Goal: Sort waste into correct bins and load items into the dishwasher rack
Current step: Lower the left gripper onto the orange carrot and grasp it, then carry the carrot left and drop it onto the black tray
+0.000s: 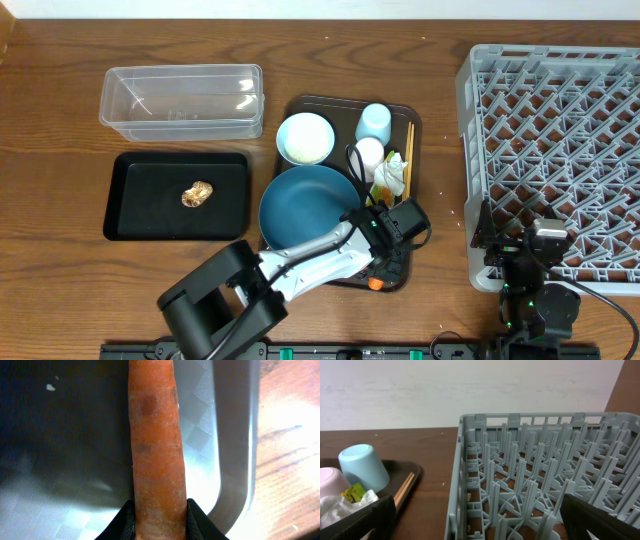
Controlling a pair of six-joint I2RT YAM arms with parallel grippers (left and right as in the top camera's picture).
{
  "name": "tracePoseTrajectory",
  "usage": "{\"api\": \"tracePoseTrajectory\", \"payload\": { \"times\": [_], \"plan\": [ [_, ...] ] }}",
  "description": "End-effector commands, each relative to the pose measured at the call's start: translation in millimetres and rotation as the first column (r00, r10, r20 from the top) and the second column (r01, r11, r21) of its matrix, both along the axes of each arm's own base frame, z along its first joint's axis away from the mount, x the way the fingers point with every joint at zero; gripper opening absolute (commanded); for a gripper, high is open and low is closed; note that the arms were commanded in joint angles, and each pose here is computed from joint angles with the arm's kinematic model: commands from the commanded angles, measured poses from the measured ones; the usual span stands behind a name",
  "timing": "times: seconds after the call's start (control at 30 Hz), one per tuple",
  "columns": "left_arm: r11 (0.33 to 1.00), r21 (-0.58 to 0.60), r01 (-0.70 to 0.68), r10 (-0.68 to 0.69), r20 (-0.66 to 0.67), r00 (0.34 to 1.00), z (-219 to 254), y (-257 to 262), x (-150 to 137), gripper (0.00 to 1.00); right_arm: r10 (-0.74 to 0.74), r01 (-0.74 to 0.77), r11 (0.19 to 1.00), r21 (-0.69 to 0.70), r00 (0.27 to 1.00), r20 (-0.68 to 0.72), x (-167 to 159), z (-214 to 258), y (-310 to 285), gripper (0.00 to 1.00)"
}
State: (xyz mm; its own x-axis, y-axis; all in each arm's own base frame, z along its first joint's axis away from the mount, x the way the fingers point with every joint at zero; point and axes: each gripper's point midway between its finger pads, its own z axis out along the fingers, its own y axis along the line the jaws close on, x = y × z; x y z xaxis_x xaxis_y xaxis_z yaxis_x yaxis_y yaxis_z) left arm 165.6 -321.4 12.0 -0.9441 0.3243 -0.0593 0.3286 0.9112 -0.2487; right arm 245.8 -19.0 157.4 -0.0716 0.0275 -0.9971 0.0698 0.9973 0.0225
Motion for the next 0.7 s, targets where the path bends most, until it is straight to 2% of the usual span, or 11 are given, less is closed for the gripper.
{"api": "tracePoseTrajectory", "payload": {
  "times": [0.0,0.2,0.4,0.5,0.67],
  "plan": [
    [0.997,-0.077,0.000,0.003,0.038,0.999,31.2,-10.2,6.8,0.06,-0.005,0.005,1.000,-0.010,1.000,0.000,-0.3,-0.5,-1.4,0.99],
    [0.978,-0.206,0.018,-0.001,0.080,0.997,80.2,-17.9,4.6,0.06,-0.005,0.005,1.000,-0.010,1.000,0.000,-0.3,-0.5,-1.4,0.99],
    [0.951,-0.308,0.014,0.046,0.186,0.981,137.7,-6.9,12.1,0.06,-0.005,0.005,1.000,-0.010,1.000,0.000,-0.3,-0.5,-1.4,0.99],
    [0.954,-0.295,-0.052,0.136,0.272,0.953,159.7,20.7,29.7,0.06,-0.005,0.005,1.000,-0.010,1.000,0.000,-0.3,-0.5,-1.4,0.99],
    [0.926,-0.255,-0.279,0.362,0.387,0.848,189.6,98.9,67.2,0.06,-0.005,0.005,1.000,-0.010,1.000,0.000,-0.3,-0.5,-1.4,0.99]
  ]
}}
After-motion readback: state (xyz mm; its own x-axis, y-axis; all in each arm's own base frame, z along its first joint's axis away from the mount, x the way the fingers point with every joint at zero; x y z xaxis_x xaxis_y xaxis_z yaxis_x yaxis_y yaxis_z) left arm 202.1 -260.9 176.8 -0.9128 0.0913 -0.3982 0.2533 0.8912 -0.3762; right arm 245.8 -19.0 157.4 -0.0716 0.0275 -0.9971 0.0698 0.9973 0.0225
